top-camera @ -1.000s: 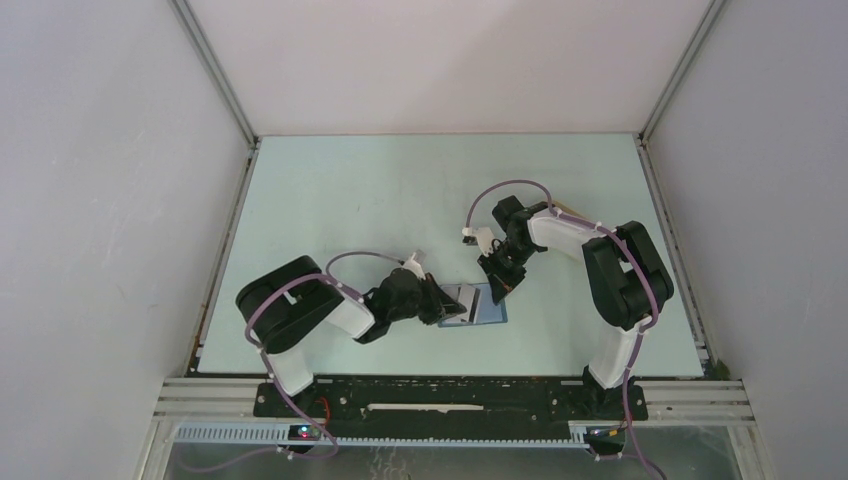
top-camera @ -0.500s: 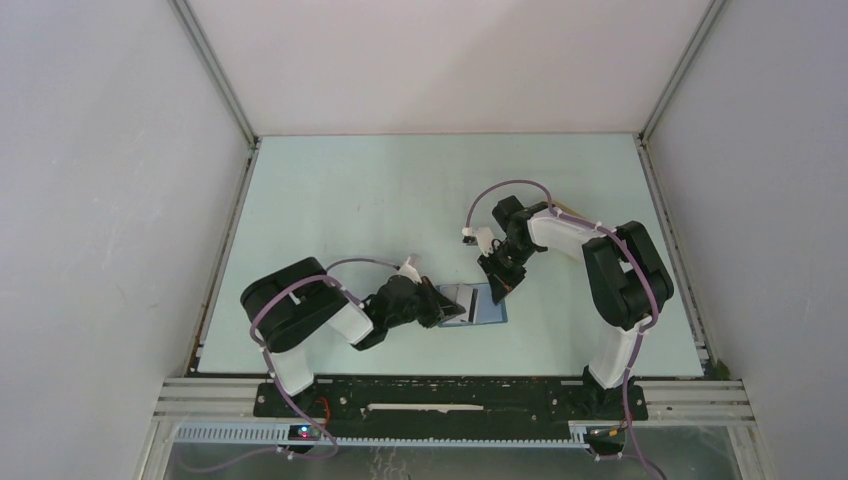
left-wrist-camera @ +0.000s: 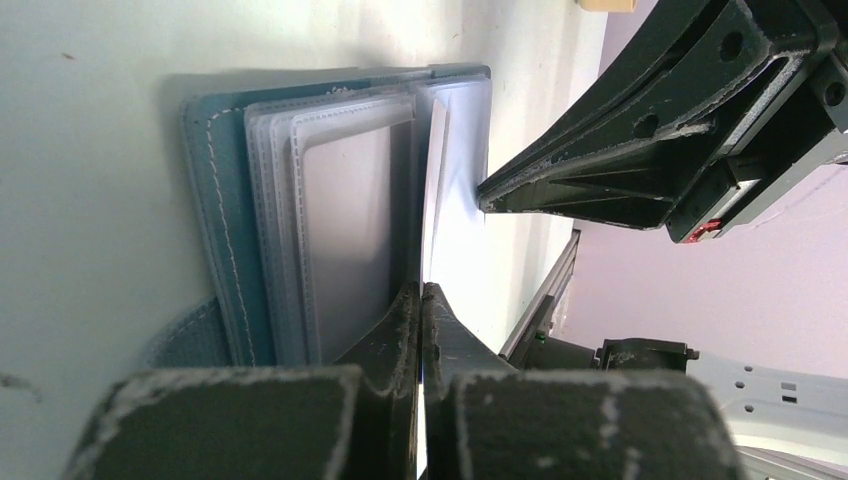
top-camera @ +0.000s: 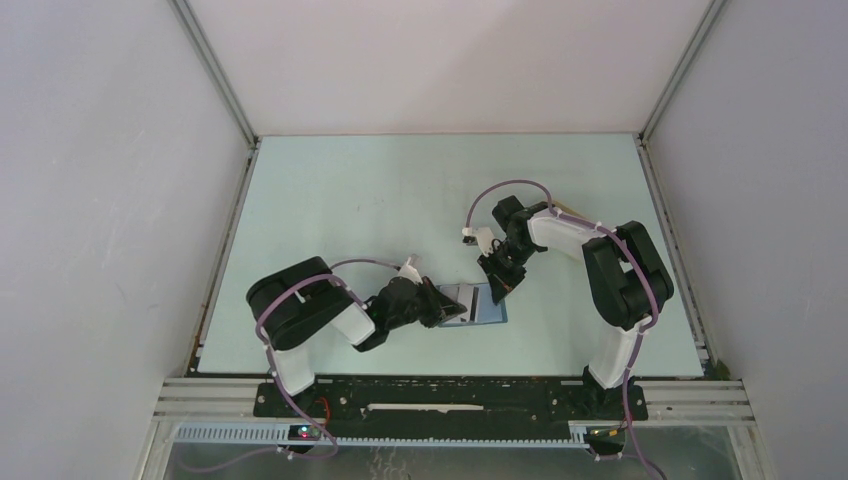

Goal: Put the credit cards into the card holder
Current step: Insert the credit card into the card holder.

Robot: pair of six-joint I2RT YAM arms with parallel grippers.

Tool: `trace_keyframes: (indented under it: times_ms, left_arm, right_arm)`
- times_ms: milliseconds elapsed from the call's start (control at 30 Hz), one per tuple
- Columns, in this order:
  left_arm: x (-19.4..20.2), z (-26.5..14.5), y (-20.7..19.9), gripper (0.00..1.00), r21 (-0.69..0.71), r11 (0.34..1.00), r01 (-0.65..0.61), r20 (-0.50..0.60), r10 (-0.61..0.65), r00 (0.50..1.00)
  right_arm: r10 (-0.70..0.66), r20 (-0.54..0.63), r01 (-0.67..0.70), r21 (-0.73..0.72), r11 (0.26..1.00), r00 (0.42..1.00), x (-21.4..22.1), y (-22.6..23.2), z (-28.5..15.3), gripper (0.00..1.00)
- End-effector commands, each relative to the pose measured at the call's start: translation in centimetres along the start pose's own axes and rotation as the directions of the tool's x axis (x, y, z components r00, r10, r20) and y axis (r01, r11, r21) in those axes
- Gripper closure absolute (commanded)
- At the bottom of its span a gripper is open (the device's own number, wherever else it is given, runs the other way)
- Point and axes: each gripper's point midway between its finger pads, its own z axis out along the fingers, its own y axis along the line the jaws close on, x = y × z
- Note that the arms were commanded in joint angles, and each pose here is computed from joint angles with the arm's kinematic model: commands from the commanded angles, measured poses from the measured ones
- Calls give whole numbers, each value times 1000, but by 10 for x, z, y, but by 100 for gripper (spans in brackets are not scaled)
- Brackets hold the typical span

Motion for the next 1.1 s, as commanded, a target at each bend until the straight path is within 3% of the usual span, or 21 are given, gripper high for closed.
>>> trace_keyframes:
  times_ms: [0,533,1067]
  left_arm:
    - [-2,2,14,100,-41,999,-27,27,28,999]
    - [8,6,12,99,-19,1000,-16,13,16,1000]
    - [11,1,12,79,-14,1000,-15,7,15,1000]
  right_arm:
    - [-31,49,30,6,1000,998,-17,5,-10,97]
    - [-29,49,29,2,1000,998,-17,6,-10,97]
    - [-45,132,55,-67,996,990,-28,23,-29,89]
